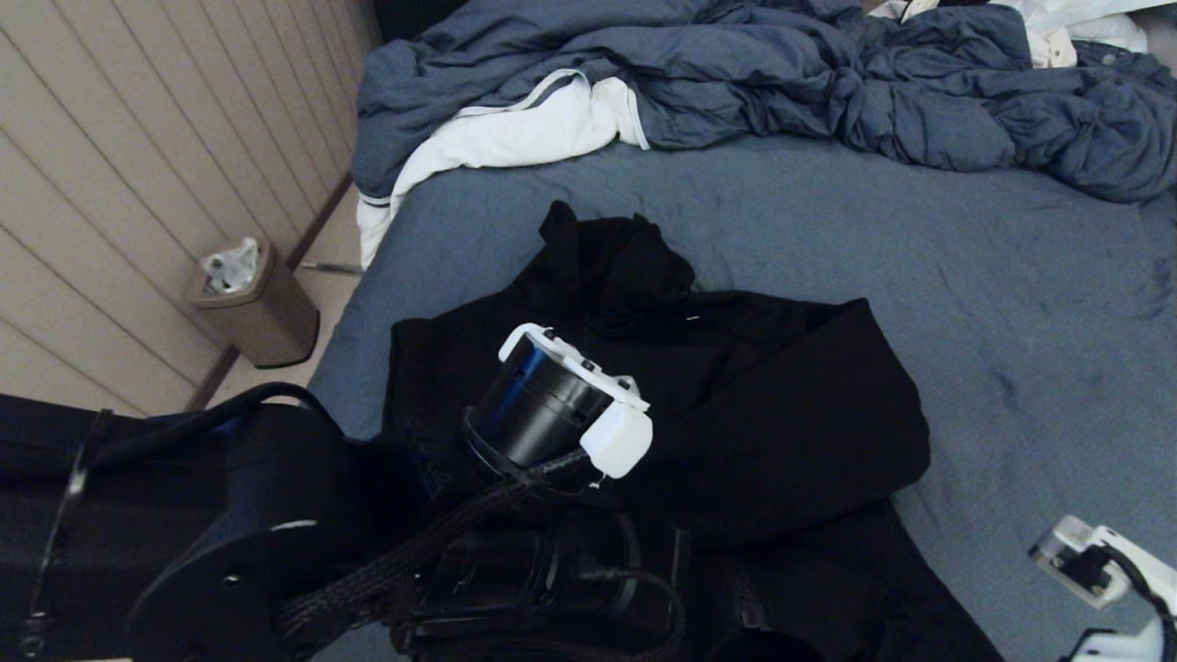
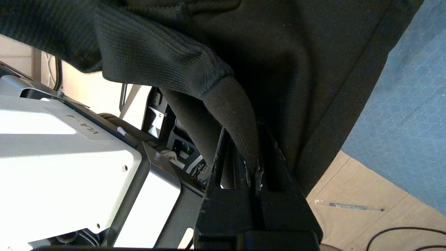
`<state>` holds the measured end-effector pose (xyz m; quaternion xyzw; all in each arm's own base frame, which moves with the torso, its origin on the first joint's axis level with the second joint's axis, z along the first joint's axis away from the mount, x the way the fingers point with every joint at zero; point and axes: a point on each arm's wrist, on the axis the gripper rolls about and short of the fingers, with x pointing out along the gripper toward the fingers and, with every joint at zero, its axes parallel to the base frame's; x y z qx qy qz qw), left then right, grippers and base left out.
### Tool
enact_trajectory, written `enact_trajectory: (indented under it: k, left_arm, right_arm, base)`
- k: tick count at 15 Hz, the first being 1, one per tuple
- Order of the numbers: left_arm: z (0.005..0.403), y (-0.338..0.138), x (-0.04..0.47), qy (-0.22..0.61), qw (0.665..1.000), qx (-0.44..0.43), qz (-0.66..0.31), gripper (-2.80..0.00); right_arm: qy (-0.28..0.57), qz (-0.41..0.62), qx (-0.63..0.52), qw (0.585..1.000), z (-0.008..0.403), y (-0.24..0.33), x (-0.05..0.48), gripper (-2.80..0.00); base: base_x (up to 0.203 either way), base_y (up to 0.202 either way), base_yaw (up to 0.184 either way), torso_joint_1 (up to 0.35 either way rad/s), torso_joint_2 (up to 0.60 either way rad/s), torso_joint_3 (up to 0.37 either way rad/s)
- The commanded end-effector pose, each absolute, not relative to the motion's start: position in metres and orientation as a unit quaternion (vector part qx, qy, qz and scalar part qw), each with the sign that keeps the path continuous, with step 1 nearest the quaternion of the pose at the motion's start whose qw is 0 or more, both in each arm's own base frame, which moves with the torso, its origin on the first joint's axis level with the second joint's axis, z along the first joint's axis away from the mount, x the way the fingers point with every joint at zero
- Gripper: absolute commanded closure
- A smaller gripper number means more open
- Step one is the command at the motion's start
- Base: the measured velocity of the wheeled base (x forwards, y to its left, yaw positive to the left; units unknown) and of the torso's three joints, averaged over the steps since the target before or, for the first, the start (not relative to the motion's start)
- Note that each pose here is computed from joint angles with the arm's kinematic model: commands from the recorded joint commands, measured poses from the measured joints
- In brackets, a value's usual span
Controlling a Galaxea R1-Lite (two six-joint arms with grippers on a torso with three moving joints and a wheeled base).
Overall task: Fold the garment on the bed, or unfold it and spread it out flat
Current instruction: Unfold the black sweatshirt
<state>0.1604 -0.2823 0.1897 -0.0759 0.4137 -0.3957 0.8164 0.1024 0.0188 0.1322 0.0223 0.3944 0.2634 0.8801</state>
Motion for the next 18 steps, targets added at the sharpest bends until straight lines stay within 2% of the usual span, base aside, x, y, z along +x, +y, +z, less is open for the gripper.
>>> enact_trajectory:
  k: [1,2,3,10,15,18]
  left_arm:
    - [0.179,-0.288,0.162,0.428,0.812,-0.070,-0.392,0.00]
    - [0.179,-0.289,0.161,0.429,0.810,-0.069,-0.393,0.00]
    - [0.179,-0.289,0.161,0.430,0.810,-0.071,-0.394,0.00]
    - [0.175,-0.287,0.154,0.437,0.807,-0.060,-0.392,0.00]
    - [0.167,-0.285,0.145,0.447,0.801,-0.045,-0.396,0.00]
    - [0.181,-0.277,0.141,0.431,0.805,-0.056,-0.405,0.00]
  right_arm:
    - [0.396,0.265,0.022,0.879,0.133,0.019,0.105,0.00]
    - [0.399,0.263,0.022,0.878,0.134,0.019,0.107,0.00]
    - [0.400,0.254,0.020,0.880,0.133,0.019,0.108,-2.80]
    - [0.384,0.256,0.019,0.887,0.150,0.020,0.108,-2.80]
    - [0.325,0.274,0.019,0.905,0.176,0.019,0.095,-2.80]
    - [0.323,0.271,0.027,0.907,0.186,0.020,0.107,-2.80]
  base:
    - [0.000,0.000,0.000,0.000,0.00,0.000]
    - [0.000,0.000,0.000,0.000,0.00,0.000]
    - [0.000,0.000,0.000,0.000,0.00,0.000]
    - [0.000,0.000,0.000,0.000,0.00,0.000]
    - [0.000,0.000,0.000,0.000,0.00,0.000]
    - [0.000,0.000,0.000,0.000,0.00,0.000]
